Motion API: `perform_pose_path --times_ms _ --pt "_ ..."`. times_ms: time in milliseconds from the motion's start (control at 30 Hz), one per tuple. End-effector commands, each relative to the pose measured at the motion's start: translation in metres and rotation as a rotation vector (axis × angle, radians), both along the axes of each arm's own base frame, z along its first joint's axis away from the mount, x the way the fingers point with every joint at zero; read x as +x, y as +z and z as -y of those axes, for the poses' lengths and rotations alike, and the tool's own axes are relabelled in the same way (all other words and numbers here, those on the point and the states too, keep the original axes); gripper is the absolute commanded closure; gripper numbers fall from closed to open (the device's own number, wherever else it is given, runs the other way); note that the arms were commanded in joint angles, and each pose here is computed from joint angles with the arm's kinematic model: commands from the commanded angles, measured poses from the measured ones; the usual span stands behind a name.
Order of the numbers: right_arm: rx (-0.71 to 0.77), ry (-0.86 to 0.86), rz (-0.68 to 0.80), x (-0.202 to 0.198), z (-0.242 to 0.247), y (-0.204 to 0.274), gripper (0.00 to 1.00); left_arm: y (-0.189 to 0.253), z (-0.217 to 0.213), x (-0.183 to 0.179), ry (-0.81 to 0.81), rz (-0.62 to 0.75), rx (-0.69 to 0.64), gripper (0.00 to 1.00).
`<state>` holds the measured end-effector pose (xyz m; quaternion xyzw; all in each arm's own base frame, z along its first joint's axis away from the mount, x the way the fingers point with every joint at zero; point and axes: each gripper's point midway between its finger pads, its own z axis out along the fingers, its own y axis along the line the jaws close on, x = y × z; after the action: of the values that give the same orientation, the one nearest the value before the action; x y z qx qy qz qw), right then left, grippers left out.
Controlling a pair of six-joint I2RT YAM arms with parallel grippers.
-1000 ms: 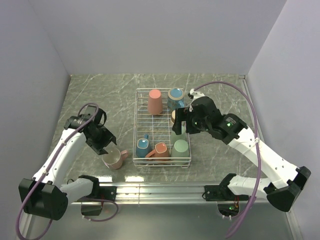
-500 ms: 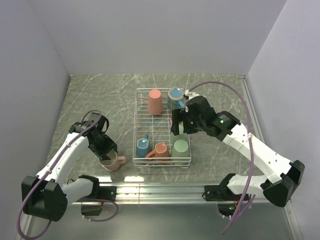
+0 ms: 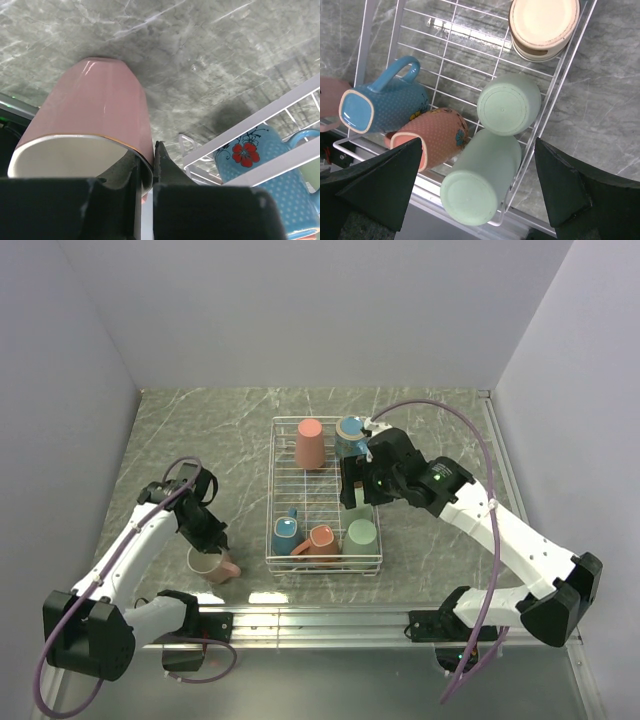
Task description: Load the cups into the dish rack
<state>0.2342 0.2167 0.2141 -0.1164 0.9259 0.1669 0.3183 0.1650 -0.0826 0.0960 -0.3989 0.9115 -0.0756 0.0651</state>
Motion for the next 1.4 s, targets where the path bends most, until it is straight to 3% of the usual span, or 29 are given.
perform_pose_path --times_ms 0,267,367,467,633,867,1367 --pt "0.033 0.011 0.072 0.01 -0.005 0.032 0.0 0.025 0.005 0.029 -0.029 0.126 -0.01 1.0" --pt "0.115 0.055 0.093 0.014 -0.024 0.074 0.0 0.105 0.014 0.073 -0.112 0.359 -0.034 1.0" --pt "0.211 0.153 0.071 0.007 -0.048 0.094 0.0 0.136 0.017 0.088 -0.137 0.427 -0.035 1.0" --pt "0.355 0.308 0.006 -0.011 -0.08 0.113 0.0 0.171 0.023 0.105 -0.165 0.531 -0.06 1.0" --pt "0.647 0.505 -0.116 -0.033 -0.121 0.149 0.01 0.241 0.046 0.131 -0.237 0.823 -0.197 1.0" --pt "0.875 0.547 -0.218 -0.016 -0.139 0.179 0.01 0.303 0.058 0.135 -0.237 1.135 -0.471 1.0" --pt "1.027 0.476 -0.353 0.012 -0.167 0.173 0.01 0.361 0.073 0.102 -0.322 1.32 -0.701 1.0"
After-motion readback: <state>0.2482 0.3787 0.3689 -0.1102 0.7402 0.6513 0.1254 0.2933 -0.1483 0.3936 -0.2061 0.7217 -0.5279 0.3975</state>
